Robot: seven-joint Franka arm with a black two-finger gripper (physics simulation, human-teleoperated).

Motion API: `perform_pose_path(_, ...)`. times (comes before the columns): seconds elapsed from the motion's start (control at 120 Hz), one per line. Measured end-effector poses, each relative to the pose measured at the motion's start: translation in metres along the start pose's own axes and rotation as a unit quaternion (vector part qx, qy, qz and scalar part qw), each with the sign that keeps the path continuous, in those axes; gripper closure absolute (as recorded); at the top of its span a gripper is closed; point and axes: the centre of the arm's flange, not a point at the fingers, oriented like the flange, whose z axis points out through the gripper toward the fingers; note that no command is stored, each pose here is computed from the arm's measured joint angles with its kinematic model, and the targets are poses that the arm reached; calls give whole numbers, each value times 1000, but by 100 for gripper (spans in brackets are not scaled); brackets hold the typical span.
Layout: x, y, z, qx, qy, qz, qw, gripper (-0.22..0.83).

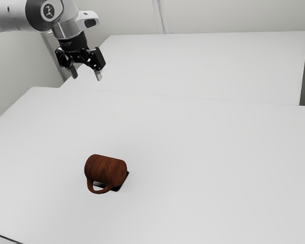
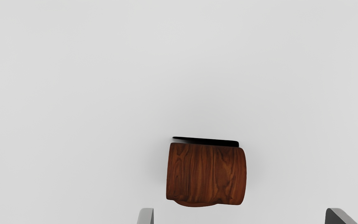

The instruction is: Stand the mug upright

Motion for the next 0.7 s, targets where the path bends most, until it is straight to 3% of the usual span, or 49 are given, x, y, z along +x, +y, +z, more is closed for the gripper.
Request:
perform_pose_path(0.267,-5,8,6,-9,-4,-2,1000,0)
perform_pose_path(0.475,-11,13,40,-42,-29,-6,999,0)
perform_pose_path(0.7,-19,-40,84,-93,-36,-40,994,0)
